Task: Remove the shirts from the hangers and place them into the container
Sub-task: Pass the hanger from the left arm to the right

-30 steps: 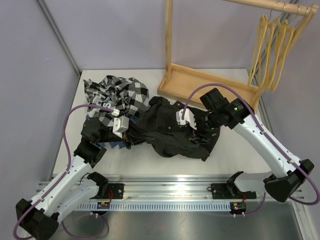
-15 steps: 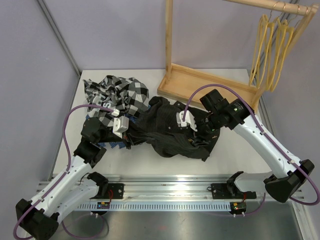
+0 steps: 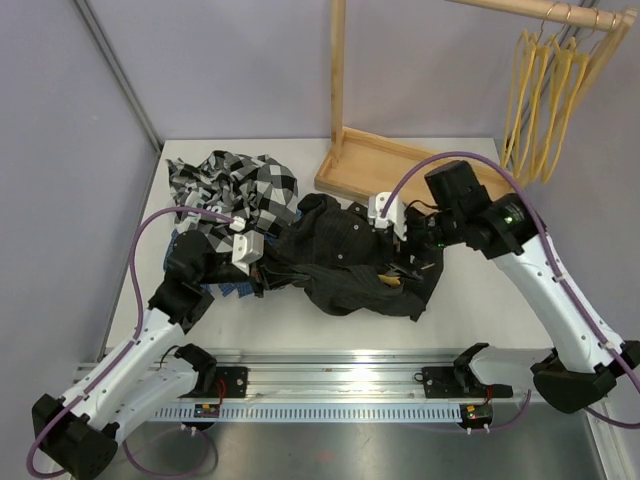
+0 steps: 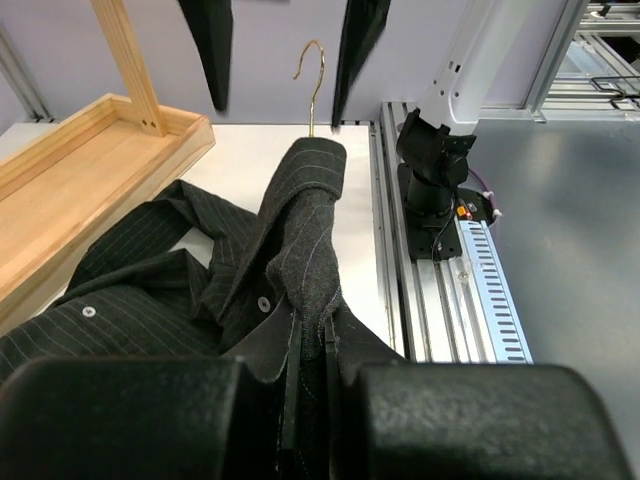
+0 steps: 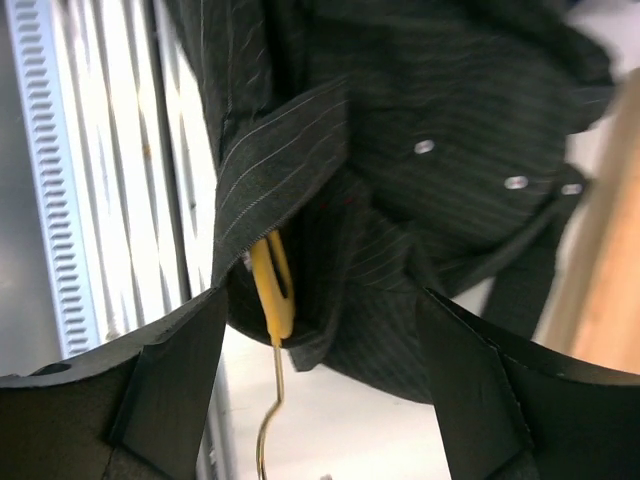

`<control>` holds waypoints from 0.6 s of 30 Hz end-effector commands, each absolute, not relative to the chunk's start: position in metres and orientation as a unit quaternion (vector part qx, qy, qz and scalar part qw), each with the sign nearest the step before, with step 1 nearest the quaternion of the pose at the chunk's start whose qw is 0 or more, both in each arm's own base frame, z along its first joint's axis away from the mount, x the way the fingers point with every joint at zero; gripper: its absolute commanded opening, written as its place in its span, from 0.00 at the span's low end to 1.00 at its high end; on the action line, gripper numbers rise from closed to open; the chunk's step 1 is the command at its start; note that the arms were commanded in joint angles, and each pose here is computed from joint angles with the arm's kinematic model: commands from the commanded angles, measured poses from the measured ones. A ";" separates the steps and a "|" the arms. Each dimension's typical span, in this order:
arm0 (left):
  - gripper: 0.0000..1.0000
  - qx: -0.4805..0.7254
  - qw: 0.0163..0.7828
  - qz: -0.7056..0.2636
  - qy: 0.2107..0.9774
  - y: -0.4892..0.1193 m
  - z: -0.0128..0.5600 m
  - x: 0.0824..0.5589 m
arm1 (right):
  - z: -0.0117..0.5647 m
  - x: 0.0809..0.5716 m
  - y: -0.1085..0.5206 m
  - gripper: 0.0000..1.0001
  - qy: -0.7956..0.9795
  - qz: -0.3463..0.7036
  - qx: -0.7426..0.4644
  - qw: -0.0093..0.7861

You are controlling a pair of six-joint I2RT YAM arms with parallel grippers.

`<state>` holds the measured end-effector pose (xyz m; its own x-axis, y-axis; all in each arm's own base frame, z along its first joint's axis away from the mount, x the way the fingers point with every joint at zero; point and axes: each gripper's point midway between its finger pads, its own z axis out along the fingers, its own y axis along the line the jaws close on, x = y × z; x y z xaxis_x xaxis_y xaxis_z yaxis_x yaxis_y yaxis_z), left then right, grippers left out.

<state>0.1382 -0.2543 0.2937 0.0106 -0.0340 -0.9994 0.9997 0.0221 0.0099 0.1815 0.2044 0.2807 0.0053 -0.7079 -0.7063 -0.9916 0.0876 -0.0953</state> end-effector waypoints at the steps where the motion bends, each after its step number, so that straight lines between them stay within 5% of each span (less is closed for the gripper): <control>1: 0.00 0.490 0.527 -0.491 0.491 -0.255 0.304 0.140 | 0.337 0.186 0.195 0.83 0.655 0.216 -0.606 0.397; 8: 0.00 0.454 0.537 -0.494 0.512 -0.251 0.307 0.143 | 0.376 0.184 0.152 0.83 0.664 0.177 -0.538 0.488; 15: 0.00 0.371 0.555 -0.532 0.521 -0.243 0.311 0.139 | 0.355 0.220 0.091 0.80 0.745 0.070 -0.382 0.543; 18: 0.00 0.320 0.567 -0.548 0.525 -0.238 0.311 0.140 | 0.343 0.244 0.056 0.58 0.779 0.020 -0.273 0.565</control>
